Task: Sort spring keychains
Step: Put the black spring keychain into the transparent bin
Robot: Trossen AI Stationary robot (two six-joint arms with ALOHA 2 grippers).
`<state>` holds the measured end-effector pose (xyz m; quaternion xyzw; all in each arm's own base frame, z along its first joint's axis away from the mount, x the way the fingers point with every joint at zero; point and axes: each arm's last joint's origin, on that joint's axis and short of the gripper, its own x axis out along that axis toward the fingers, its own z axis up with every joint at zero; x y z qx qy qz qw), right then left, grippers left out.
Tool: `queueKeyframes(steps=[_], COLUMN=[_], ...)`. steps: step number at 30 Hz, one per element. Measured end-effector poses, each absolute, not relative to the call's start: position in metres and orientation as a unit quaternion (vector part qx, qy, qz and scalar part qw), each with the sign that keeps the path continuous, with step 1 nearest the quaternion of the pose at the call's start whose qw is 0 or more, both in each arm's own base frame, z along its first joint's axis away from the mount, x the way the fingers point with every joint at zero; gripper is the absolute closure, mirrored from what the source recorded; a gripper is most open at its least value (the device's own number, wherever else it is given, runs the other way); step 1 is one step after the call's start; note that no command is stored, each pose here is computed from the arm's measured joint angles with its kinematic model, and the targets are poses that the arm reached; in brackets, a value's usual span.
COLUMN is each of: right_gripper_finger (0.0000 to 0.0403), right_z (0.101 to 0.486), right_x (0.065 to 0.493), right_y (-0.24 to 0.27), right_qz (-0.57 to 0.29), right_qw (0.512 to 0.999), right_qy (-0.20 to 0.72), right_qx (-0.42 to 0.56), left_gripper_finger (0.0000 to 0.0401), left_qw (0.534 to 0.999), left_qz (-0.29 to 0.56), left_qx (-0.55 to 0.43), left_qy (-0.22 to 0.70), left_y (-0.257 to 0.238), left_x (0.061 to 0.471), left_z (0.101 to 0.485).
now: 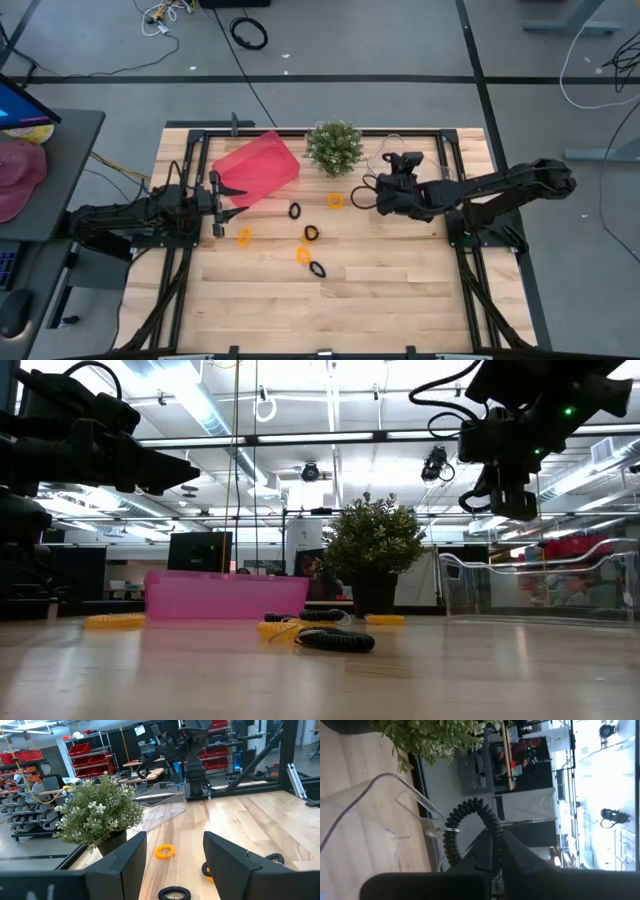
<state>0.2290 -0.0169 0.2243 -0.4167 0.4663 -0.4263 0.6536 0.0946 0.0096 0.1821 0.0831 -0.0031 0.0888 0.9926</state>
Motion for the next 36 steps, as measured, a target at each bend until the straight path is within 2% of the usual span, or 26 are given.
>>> queueKeyframes(steps=[17, 30, 36], right_gripper_finger=[0.0385, 0.03, 0.0276], right_z=[0.218, 0.218, 0.218], right_x=[0.215, 0.215, 0.215], right_y=[-0.022, -0.022, -0.022], right_qz=[-0.445, -0.454, -0.453], right_qw=[0.645, 0.646, 0.646], right_qy=[0.487, 0.48, 0.48], right_qx=[-0.386, -0.383, -0.383], left_gripper_finger=[0.0201, 0.0201, 0.0201], left_qw=[0.993, 0.993, 0.993], left_qz=[0.089, 0.089, 0.089], left_qx=[0.083, 0.083, 0.083], left_qy=[-0.003, -0.003, -0.003], left_y=[0.01, 0.01, 0.01], left_x=[0.095, 0.095, 0.095], left_z=[0.182, 0.182, 0.182])
